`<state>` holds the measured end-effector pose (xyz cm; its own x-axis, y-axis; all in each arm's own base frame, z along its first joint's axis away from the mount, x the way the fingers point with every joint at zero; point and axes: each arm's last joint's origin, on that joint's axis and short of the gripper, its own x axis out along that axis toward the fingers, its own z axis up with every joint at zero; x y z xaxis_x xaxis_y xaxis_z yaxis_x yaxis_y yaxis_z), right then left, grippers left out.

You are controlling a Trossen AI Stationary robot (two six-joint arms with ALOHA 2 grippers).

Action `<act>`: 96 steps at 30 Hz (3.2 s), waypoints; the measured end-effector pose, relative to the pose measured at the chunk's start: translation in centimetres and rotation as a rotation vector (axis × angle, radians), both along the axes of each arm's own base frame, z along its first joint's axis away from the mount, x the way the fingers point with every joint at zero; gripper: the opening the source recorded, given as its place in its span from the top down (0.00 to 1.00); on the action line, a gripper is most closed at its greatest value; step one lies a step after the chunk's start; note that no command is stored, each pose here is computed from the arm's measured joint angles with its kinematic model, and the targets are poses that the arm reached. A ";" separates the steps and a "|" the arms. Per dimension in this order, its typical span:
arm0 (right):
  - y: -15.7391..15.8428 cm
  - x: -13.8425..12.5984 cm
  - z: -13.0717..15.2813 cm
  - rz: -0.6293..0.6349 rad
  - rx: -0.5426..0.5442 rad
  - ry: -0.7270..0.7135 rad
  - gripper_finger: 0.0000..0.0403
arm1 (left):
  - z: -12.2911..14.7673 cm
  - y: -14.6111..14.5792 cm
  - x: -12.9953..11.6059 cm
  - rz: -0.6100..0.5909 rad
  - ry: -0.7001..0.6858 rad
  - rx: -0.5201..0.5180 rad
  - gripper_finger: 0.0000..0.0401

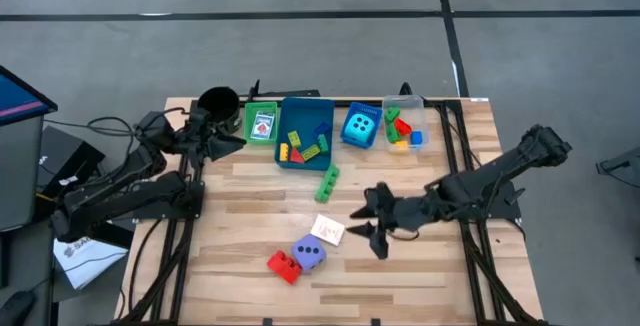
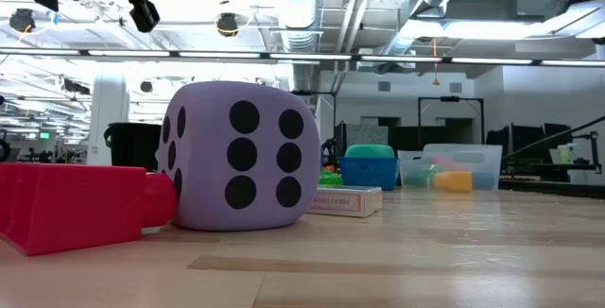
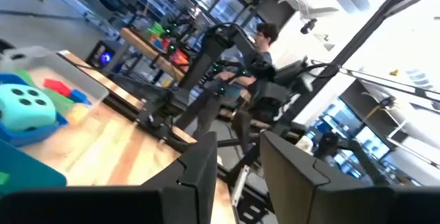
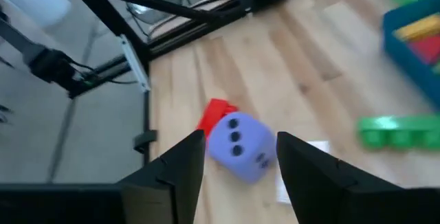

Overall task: Pick & Place Toys
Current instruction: Put the purple dice into the blue bin

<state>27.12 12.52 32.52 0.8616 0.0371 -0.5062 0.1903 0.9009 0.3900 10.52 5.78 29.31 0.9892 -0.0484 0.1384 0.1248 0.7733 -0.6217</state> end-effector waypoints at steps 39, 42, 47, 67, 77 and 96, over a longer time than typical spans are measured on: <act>4.1 12.1 -6.0 -0.090 0.526 0.115 0.63 | 0.1 -1.1 0.5 -0.132 0.009 -0.121 0.73; 4.5 12.0 -3.6 -0.075 0.465 0.166 0.67 | 0.1 -1.1 0.5 -0.132 0.008 -0.120 0.73; 4.8 12.4 -1.2 -0.029 0.438 0.118 0.71 | 0.1 -1.1 0.5 -0.132 0.004 -0.117 0.73; 3.9 12.2 -0.7 -0.166 0.696 0.273 0.64 | 0.2 -1.1 0.5 -0.132 0.002 -0.114 0.73; 4.2 11.9 -0.8 -0.007 0.729 0.376 0.32 | 0.2 -1.1 0.5 -0.130 0.001 -0.105 0.73; 2.8 11.3 -2.1 -0.144 0.441 0.389 0.01 | 0.2 -1.1 0.5 -0.120 -0.001 -0.105 0.73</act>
<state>38.41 15.31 30.45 0.6286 0.2113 -0.7484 0.5020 0.6248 0.5981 11.00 4.70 29.47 0.9770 -0.1514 0.1502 0.2132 0.6834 -0.6982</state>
